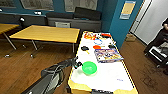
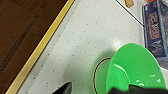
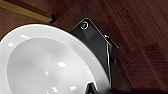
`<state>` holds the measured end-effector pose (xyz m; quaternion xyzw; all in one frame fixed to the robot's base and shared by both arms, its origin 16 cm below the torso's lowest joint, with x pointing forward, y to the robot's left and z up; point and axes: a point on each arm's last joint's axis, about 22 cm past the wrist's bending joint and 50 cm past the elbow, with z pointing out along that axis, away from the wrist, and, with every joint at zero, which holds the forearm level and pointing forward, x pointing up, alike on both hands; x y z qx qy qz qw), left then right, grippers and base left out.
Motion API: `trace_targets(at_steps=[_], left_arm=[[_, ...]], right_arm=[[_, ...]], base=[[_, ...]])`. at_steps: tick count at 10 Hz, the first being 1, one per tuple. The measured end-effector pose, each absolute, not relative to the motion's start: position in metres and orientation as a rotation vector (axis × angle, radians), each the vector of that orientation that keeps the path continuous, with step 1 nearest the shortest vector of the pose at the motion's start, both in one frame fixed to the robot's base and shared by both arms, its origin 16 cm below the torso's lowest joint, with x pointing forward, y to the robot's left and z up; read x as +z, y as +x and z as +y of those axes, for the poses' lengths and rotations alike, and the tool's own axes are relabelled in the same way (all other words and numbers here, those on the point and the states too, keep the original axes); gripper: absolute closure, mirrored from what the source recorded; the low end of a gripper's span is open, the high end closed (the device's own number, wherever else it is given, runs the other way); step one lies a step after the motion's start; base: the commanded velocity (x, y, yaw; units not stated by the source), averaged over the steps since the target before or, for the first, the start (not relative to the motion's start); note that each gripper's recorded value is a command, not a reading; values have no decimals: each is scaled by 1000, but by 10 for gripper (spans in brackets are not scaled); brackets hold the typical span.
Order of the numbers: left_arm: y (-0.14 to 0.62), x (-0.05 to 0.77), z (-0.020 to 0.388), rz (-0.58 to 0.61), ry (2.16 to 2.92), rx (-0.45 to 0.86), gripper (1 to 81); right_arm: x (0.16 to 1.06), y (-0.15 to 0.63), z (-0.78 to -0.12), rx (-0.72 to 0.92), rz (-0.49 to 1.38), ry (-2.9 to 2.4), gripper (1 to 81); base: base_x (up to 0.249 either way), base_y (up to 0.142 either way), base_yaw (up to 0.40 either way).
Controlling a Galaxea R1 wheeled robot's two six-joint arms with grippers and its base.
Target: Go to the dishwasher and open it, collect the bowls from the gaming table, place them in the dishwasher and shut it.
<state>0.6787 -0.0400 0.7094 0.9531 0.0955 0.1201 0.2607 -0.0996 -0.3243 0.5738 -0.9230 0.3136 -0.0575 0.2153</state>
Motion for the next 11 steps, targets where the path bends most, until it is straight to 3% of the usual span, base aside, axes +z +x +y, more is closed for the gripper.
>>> trace_targets(at_steps=[2, 5, 10, 11], left_arm=[[669, 707, -63, 222, 2574, 296, 10], [672, 702, -50, 240, 2586, 302, 10], [618, 641, -39, 232, 2642, 204, 10], [614, 637, -38, 237, 2647, 203, 811]], right_arm=[[576, -112, -323, -148, 890, -2558, 811], [575, -106, -322, -161, 886, -2555, 811], [568, -108, -317, -153, 883, -2559, 811], [568, -108, -318, -148, 879, -2561, 811]], base=[[0, 0, 0], [0, 0, 0], [0, 0, 0], [0, 0, 0]])
